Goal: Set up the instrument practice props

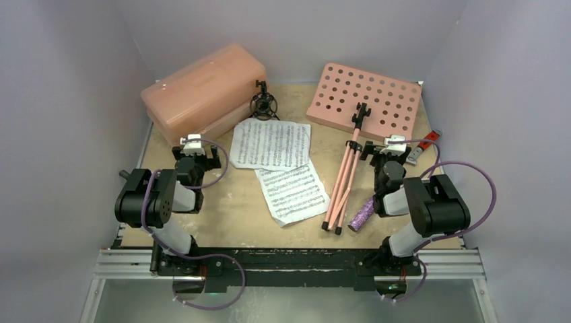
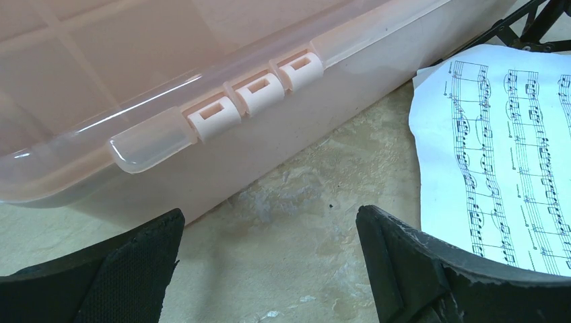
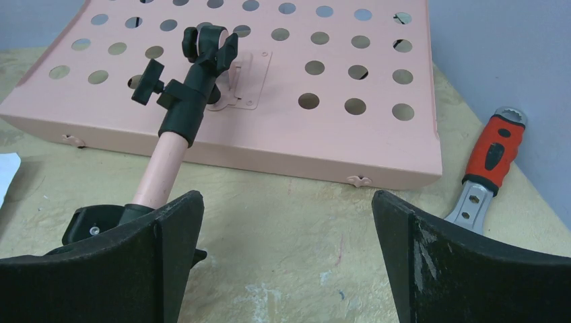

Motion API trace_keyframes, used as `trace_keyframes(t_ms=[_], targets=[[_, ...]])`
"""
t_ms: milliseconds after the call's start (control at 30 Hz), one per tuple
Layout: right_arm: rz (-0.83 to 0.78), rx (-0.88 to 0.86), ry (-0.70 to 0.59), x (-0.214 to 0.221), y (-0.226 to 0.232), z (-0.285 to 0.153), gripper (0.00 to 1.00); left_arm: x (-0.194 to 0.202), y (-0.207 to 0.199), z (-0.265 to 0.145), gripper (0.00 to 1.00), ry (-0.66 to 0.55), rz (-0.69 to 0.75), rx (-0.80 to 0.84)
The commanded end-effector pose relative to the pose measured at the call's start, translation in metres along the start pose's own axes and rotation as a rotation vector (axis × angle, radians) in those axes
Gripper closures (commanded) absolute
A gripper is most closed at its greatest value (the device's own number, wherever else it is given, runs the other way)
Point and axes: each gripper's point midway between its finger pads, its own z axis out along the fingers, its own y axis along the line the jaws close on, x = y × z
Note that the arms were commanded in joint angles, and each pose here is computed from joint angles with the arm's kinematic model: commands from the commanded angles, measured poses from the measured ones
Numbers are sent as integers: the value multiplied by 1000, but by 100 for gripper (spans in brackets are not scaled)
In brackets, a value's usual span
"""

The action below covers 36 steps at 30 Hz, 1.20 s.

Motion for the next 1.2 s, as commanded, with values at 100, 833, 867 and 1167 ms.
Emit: trace_keyframes(t_ms=[100,833,867,1167], targets=[[10,-10,-76,-22,3,4,2,-13,-4,5,1,-44,20,18],[52,14,-136,-62,-6,-25,2,-102,-22,-51,1,-83,-164,101],[65,40,-82,-61,-9,-25,2,-106,-22,-57,1,-68,-204,96],[387,207,234,-61,-12,-38,2,-72,21,-98,1,351,-364,-270]])
